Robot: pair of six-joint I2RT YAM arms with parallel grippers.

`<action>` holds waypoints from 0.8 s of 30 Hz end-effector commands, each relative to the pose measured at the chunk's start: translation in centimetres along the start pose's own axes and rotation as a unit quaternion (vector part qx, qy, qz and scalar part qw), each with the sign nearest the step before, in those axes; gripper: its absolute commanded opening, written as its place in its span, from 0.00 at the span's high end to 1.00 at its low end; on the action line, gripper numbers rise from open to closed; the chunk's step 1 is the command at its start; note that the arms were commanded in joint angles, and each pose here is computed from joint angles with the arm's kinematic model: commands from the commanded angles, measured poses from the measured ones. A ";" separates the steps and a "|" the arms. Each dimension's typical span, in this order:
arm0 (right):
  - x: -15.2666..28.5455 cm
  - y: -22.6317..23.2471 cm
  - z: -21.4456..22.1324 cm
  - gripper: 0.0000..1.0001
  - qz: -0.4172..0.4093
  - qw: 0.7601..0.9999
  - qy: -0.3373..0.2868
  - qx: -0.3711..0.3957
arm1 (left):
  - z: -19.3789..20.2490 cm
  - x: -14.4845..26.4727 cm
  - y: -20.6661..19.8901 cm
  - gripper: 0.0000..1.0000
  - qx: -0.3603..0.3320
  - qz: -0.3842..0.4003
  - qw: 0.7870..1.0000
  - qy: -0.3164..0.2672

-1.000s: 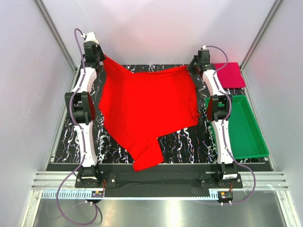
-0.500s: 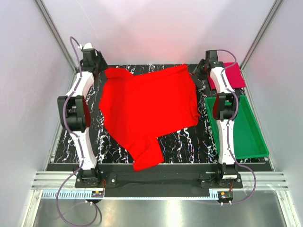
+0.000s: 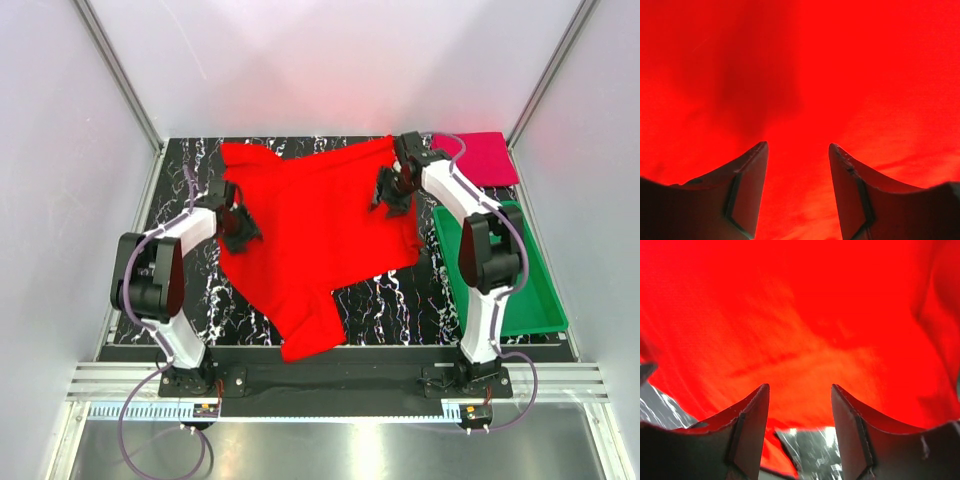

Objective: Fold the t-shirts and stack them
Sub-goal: Flatten the tshirt out

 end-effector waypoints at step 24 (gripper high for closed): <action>1.5 -2.7 8.3 0.38 -0.013 0.997 0.065 0.037 | -11.2 4.6 6.2 0.38 -0.012 -0.118 0.993 -0.008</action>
Point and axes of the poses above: each gripper's point midway between its finger pads, its own x axis back along the fingers, its own y axis along the line the jaws close on, z = x × y, the point moved 5 cm from there along x, back along the fingers, and after that the axes turned 7 degrees about x, right-handed, at the moved point
